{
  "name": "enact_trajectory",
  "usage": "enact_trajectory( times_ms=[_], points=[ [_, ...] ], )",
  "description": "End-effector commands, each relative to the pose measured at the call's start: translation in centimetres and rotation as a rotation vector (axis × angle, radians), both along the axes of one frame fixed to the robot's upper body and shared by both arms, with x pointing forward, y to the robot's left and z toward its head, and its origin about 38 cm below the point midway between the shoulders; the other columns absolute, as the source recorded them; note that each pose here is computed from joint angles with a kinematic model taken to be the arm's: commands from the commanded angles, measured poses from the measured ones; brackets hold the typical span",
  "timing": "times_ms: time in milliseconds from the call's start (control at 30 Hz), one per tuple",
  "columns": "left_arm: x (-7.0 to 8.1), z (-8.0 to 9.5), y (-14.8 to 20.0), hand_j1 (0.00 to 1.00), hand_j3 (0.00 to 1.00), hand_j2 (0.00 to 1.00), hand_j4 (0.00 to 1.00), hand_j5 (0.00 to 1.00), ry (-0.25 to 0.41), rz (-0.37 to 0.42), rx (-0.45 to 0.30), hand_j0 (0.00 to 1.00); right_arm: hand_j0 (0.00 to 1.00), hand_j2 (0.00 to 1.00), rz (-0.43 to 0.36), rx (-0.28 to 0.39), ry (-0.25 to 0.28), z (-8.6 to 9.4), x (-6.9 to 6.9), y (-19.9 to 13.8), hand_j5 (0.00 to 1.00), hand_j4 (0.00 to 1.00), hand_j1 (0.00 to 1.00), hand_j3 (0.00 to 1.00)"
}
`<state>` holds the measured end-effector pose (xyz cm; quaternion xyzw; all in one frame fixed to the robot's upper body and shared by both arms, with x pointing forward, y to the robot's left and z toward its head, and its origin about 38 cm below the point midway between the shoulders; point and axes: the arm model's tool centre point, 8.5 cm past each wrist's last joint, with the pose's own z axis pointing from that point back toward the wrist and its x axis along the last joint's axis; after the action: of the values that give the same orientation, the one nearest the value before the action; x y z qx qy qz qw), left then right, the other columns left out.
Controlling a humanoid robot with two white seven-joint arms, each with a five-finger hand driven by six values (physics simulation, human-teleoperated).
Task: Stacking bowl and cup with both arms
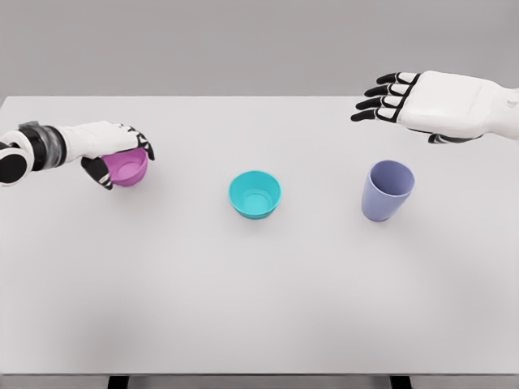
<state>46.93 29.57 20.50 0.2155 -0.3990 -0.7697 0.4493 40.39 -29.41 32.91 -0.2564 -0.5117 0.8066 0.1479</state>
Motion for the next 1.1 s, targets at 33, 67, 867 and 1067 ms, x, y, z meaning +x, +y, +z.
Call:
enact_trajectory(
  times_ms=[33, 67, 867, 1067],
  points=[
    [-0.3, 0.5, -0.8, 0.73, 0.73, 0.73, 0.73, 0.73, -0.012, -0.026, -0.010, 0.73, 1.00, 1.00, -0.002, 0.003, 0.002, 0.0, 0.0, 0.0, 1.00, 1.00, 1.00, 1.00],
    [-0.5, 0.7, -1.1, 0.73, 0.73, 0.73, 0.73, 0.73, -0.017, -0.036, -0.011, 0.73, 1.00, 1.00, -0.002, 0.003, 0.002, 0.0, 0.0, 0.0, 1.00, 1.00, 1.00, 1.00],
    [-2.3, 3.3, -7.1, 0.71, 0.71, 0.71, 0.71, 0.71, -0.088, -0.208, -0.063, 0.71, 1.00, 1.00, 0.000, 0.005, 0.002, 0.0, 0.0, 0.0, 1.00, 1.00, 1.00, 1.00],
    [-2.7, 3.5, -9.3, 0.71, 0.71, 0.71, 0.71, 0.71, -0.098, -0.256, -0.089, 0.71, 1.00, 1.00, 0.000, 0.005, 0.000, 0.1, 0.0, 0.1, 1.00, 1.00, 1.00, 1.00]
  ],
)
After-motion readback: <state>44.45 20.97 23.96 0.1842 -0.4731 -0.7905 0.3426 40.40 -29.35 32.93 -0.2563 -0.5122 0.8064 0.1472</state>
